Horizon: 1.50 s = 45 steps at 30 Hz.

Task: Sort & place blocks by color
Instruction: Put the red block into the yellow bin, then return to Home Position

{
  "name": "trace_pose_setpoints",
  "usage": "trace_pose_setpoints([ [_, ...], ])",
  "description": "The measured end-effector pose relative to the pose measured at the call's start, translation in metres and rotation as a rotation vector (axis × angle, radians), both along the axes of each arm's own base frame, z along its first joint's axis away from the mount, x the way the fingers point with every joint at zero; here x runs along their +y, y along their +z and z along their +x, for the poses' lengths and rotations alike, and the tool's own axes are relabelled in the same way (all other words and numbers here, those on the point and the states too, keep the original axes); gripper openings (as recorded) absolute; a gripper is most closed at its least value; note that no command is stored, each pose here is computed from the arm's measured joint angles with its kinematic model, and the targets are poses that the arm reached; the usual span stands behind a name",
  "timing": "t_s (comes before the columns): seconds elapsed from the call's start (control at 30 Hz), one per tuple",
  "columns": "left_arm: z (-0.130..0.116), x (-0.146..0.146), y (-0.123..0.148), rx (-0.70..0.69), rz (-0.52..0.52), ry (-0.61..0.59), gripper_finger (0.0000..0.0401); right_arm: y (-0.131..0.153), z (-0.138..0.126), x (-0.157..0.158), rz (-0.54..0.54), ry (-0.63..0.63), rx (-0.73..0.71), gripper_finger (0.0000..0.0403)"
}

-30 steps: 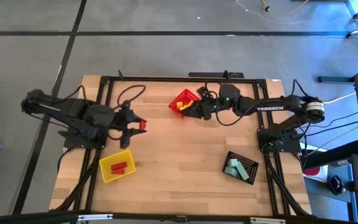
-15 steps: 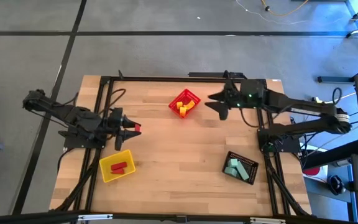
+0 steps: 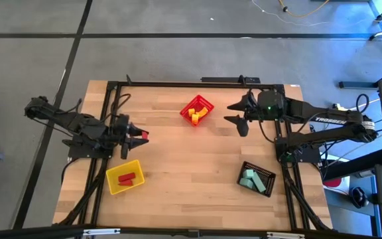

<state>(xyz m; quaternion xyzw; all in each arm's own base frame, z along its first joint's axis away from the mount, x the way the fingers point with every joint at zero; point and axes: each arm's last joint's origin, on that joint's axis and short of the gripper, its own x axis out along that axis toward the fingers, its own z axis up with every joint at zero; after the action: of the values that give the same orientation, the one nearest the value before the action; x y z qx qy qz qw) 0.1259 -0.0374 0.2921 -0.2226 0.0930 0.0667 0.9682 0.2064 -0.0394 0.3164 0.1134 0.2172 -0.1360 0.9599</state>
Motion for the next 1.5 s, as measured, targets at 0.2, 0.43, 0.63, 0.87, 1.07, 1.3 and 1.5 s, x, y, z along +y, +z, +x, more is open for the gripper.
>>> trace_pose_setpoints([
  [0.2,0.005,-0.011,0.001,0.294,-0.210,-0.216,0.0161,0.000,0.000,0.000,0.000,0.000,0.001,0.0249],
  [0.43,0.013,-0.045,-0.046,0.852,-0.274,-0.401,0.0161,0.000,0.000,0.000,0.000,0.000,0.001,0.0248],
  [0.63,0.022,-0.071,-0.075,0.968,-0.033,-0.473,0.0161,0.000,0.000,0.000,0.000,-0.001,0.003,0.0248],
  [0.87,0.034,-0.083,-0.096,1.015,0.143,-0.473,0.0161,0.000,0.000,0.000,0.000,-0.001,0.004,0.0248],
  [1.07,0.037,-0.085,-0.104,1.047,0.167,-0.445,0.0178,-0.001,0.000,0.000,0.001,-0.001,0.006,0.0248],
  [1.3,0.040,-0.080,-0.103,1.052,0.109,-0.390,0.0205,-0.002,-0.001,0.000,0.004,-0.001,0.025,0.0248],
  [1.5,0.042,-0.076,-0.102,1.082,0.047,-0.439,0.0230,-0.002,-0.001,0.000,0.004,-0.001,0.025,0.0248],
])
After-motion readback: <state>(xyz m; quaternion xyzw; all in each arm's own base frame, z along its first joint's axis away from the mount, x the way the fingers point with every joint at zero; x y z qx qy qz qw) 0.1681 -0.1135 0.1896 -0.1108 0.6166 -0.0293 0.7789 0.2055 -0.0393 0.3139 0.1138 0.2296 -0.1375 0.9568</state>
